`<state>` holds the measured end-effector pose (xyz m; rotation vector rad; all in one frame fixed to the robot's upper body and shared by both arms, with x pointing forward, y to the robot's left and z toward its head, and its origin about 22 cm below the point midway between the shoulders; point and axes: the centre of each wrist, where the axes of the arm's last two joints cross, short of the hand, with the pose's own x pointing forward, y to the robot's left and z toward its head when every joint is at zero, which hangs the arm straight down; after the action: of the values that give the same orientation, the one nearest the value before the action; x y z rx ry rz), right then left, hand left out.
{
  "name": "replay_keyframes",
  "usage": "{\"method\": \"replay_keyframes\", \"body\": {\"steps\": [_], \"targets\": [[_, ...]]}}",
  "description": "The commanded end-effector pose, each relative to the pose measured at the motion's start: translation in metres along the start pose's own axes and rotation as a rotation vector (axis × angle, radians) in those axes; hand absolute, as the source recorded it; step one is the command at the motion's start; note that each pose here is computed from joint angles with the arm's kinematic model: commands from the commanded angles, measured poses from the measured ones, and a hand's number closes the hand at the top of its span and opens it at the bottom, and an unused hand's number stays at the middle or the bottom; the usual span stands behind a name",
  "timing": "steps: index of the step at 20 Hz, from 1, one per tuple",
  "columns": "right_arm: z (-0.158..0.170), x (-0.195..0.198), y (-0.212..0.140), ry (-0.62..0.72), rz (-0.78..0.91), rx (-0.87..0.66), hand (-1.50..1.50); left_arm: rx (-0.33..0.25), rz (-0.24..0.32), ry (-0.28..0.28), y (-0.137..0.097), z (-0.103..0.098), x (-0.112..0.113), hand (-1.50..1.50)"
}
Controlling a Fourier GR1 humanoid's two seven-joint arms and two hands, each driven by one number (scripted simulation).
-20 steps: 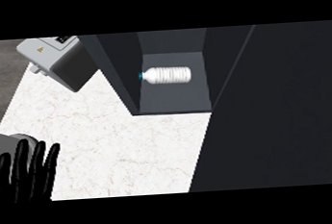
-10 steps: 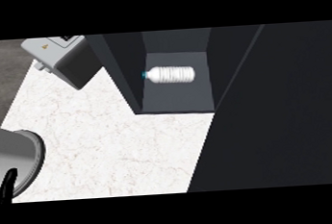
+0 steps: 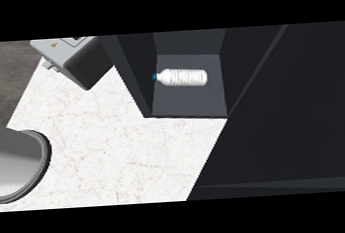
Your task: Pick up the bottled water, place it into the cabinet and close the cabinet
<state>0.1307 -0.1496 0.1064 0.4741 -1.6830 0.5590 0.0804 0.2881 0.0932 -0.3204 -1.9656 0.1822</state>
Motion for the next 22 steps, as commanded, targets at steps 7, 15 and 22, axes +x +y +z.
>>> {"method": "replay_keyframes", "body": {"steps": [7,15,22], "targets": [[-0.088,0.024,0.021,-0.022,-0.171,0.045,1.5,0.019,0.032,-0.028,0.047,0.024,0.025,-1.5],[-0.142,0.024,-0.032,-0.046,-0.278,0.011,1.5,0.049,0.029,-0.037,0.054,0.036,0.047,-1.5],[-0.189,0.031,-0.087,-0.036,-0.292,-0.006,1.5,0.047,0.019,-0.039,0.064,0.051,0.066,-1.5]]}}
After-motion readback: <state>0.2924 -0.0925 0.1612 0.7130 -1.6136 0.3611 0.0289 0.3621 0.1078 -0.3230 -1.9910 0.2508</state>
